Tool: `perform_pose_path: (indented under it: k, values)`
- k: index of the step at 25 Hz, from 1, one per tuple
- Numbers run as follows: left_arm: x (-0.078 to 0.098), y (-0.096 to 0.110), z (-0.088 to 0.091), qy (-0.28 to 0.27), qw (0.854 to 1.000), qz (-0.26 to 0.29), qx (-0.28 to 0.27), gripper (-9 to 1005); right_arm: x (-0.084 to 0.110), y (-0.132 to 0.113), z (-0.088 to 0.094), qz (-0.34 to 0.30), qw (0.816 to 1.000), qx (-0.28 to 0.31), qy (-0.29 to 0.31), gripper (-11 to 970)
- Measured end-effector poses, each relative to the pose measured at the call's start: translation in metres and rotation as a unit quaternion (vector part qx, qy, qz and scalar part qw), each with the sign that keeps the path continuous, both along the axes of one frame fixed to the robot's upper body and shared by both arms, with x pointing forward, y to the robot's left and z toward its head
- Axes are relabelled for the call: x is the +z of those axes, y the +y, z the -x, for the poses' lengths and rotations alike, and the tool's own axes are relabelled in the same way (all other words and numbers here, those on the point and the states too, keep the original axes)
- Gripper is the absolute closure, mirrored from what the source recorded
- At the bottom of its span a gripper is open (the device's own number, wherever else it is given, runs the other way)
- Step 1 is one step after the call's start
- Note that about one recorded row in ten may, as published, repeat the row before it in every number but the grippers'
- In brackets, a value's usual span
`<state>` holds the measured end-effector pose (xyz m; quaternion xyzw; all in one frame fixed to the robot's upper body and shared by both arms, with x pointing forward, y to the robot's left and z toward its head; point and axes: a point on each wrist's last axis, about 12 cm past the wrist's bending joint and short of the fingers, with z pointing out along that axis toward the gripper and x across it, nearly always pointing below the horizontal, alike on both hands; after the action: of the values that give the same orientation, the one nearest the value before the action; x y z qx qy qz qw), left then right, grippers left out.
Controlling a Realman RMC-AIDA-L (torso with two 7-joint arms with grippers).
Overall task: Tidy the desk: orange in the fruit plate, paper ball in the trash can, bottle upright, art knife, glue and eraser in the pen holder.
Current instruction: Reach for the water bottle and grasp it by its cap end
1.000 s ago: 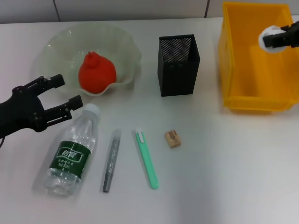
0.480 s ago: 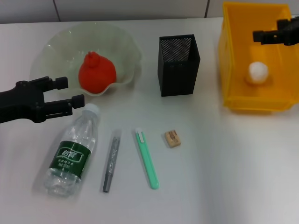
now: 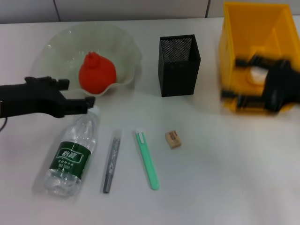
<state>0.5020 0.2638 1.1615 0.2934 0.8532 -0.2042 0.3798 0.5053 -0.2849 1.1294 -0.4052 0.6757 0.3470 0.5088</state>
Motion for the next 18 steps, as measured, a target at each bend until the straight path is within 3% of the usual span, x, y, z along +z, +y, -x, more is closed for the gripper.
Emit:
perform_pose_path:
  k: [2,3,4,7,9,10,18]
  values:
    - [0.004,-0.013,0.001,0.016,1.000,-0.021,0.015,164,-0.029,0.010,0.014,0.005,0.999,0.042,-0.007,124]
    - [0.004,-0.013,0.001,0.016,1.000,-0.021,0.015,165,-0.029,0.010,0.014,0.005,0.999,0.042,-0.007,124]
    - [0.006,-0.023,0.001,0.028,0.999,-0.033,0.029,165,-0.037,0.013,0.018,0.005,0.999,0.051,-0.008,124]
    - [0.006,-0.023,0.001,0.028,0.999,-0.033,0.029,165,-0.062,0.021,0.027,-0.004,0.998,0.070,0.002,124]
    - [0.007,-0.032,0.000,0.040,0.997,-0.042,0.045,165,-0.065,0.022,0.028,-0.007,0.998,0.070,0.005,124]
    - [0.004,-0.051,-0.005,0.058,0.994,-0.070,0.066,165,-0.068,0.022,0.028,-0.008,0.998,0.070,0.008,124]
    - [-0.012,-0.067,-0.017,0.059,0.991,-0.101,0.067,167,-0.074,0.024,0.029,-0.012,0.997,0.070,0.014,124]
